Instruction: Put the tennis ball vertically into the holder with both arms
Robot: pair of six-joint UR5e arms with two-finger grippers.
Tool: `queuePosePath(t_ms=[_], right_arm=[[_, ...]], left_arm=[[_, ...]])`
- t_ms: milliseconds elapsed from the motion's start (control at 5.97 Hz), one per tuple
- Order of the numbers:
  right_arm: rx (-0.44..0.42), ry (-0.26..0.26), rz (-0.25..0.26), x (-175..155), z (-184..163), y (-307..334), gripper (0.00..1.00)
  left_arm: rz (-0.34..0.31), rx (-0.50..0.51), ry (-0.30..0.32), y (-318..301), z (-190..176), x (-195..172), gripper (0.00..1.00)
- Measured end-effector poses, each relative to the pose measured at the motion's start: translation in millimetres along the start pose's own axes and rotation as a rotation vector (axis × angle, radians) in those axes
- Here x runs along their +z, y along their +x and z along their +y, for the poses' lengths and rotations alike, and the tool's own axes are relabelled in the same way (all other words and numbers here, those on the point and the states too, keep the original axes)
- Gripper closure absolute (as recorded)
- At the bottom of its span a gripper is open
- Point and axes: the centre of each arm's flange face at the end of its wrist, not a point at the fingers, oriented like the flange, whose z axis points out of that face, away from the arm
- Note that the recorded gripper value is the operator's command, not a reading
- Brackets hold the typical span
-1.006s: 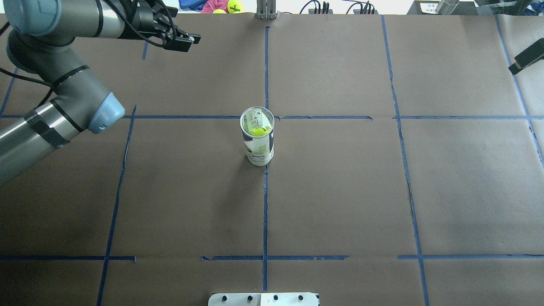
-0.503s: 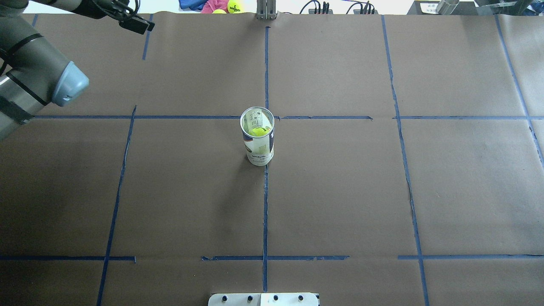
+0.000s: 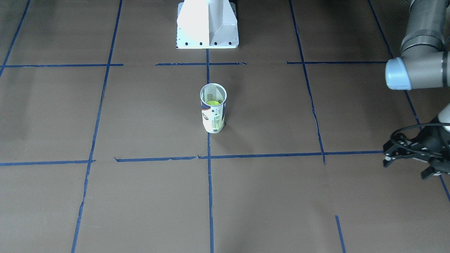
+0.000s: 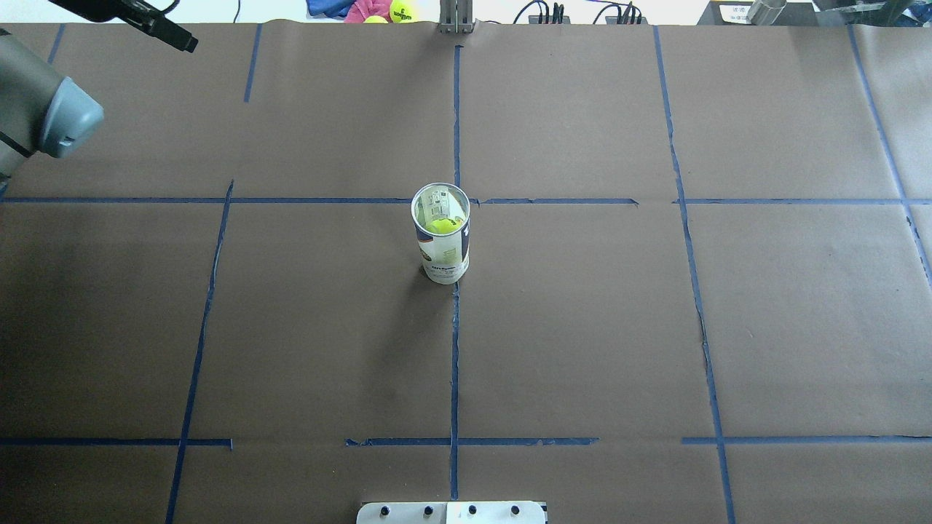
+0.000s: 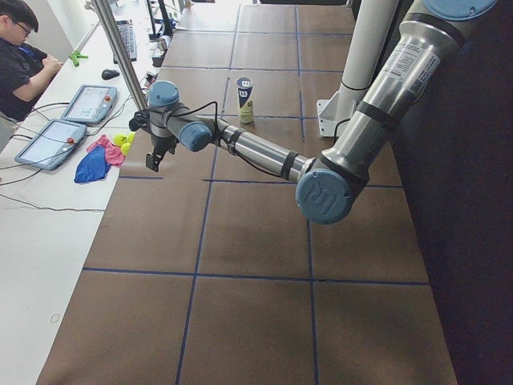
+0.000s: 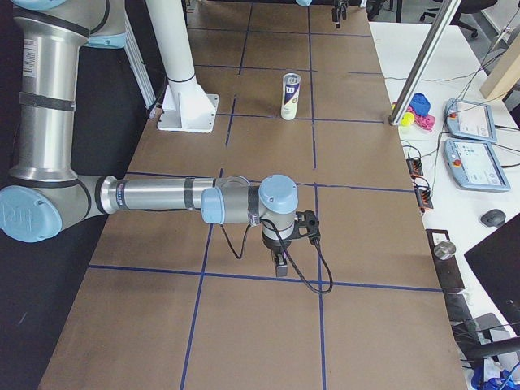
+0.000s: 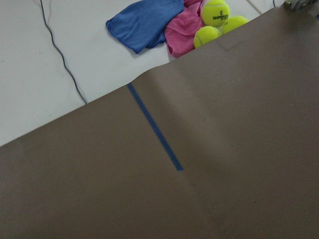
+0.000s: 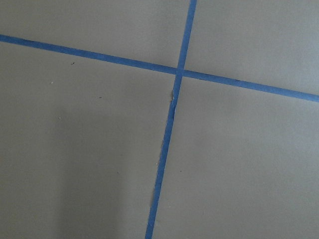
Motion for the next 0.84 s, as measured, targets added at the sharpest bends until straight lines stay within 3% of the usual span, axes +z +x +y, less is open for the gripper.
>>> queuePosePath(t_ms=[503, 671, 838], right_arm=[[0.011, 0.000, -0.002, 0.4, -0.6, 0.6, 0.00], [0.011, 0.000, -0.003, 0.2, -0.9, 0.4, 0.00], [0.010, 0.000, -0.003, 0.0, -1.4, 0.0, 0.00]], left_arm=[[-0.020, -0.064, -0.242, -103.6, 97.0, 0.2, 0.00], [-0.029, -0.107, -0.290, -138.3, 155.6, -15.2, 0.00], [-0.026, -0.169, -0.301, -167.4, 214.7, -33.5, 0.00]])
